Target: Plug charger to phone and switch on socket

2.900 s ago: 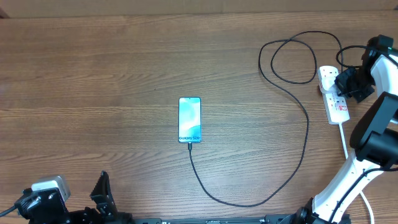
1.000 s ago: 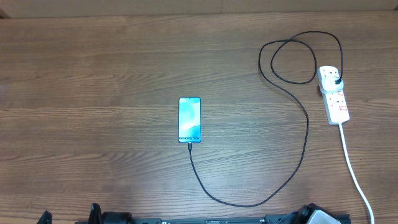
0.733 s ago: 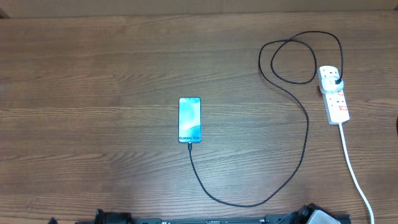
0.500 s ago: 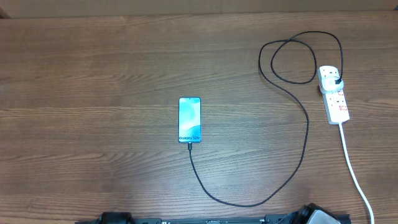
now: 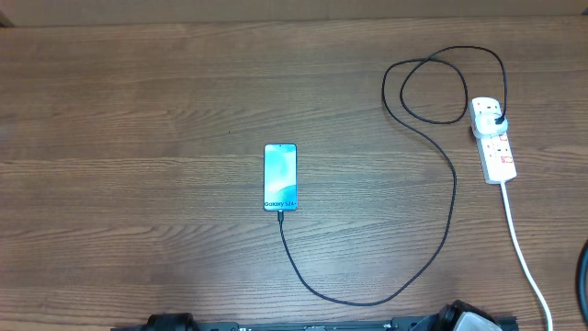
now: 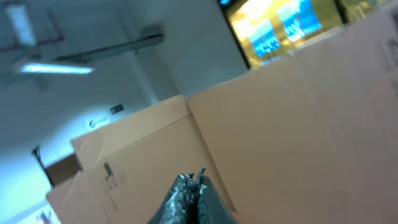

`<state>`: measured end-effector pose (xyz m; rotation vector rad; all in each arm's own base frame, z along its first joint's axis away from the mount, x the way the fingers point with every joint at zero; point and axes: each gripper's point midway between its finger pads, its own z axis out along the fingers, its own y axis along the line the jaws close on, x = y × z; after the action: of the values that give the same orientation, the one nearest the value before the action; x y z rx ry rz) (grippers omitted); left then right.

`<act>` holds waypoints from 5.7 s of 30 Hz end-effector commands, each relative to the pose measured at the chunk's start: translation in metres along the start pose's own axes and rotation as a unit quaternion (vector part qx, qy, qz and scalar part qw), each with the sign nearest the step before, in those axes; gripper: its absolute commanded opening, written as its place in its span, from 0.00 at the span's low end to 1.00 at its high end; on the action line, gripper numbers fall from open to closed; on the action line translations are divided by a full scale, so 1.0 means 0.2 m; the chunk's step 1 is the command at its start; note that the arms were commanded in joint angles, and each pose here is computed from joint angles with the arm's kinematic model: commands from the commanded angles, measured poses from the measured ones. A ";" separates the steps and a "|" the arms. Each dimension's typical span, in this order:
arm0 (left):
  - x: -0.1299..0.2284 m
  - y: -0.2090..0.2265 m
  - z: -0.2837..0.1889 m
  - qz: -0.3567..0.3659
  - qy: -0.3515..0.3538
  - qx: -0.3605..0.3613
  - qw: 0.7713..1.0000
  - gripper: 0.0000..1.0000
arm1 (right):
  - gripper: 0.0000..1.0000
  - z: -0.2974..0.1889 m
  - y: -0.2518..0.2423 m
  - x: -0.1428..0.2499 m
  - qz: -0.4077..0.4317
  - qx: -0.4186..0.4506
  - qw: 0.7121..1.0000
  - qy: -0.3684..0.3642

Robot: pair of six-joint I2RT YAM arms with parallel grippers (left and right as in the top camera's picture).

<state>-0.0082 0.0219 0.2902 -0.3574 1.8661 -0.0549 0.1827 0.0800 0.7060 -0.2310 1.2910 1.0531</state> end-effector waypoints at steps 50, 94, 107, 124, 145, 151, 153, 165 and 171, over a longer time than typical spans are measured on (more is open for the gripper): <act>-0.16 -0.37 0.78 -0.049 -0.075 0.152 0.984 1.00 | 0.59 -0.82 0.85 0.65 -0.333 -0.008 0.938 -0.093; 0.30 -0.30 1.37 0.014 -0.091 0.135 0.987 1.00 | 0.59 -1.14 1.10 0.76 -0.418 -0.018 0.896 -0.148; 0.31 -0.27 1.38 0.012 -0.090 0.120 0.989 1.00 | 0.90 -1.16 1.10 0.76 -0.415 -0.026 0.897 -0.148; 0.31 -0.27 1.38 0.012 -0.091 0.119 0.989 1.00 | 1.00 -1.56 1.19 0.77 -0.452 0.002 0.857 -0.247; 0.31 -0.27 1.38 0.012 -0.091 0.119 0.989 1.00 | 1.00 -1.93 1.31 0.76 -0.465 0.043 0.804 -0.367; 0.31 -0.27 1.38 0.012 -0.091 0.119 0.989 1.00 | 1.00 -1.96 1.38 0.73 -0.476 0.061 0.778 -0.405; 0.31 -0.27 1.38 0.012 -0.091 0.119 0.989 1.00 | 1.00 -1.95 1.40 0.73 -0.479 0.064 0.774 -0.409; 0.31 -0.27 1.38 0.012 -0.091 0.119 0.989 0.99 | 1.00 -1.83 1.27 0.64 -0.446 0.081 0.790 -0.412; 0.31 -0.27 1.38 0.012 -0.090 0.119 0.989 1.00 | 1.00 -1.57 0.96 0.62 -0.416 0.119 0.831 -0.349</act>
<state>0.2444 -0.0111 0.1577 -0.1694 1.6657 -0.2441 -0.2238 0.0407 0.5788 -0.1946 0.4184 0.1338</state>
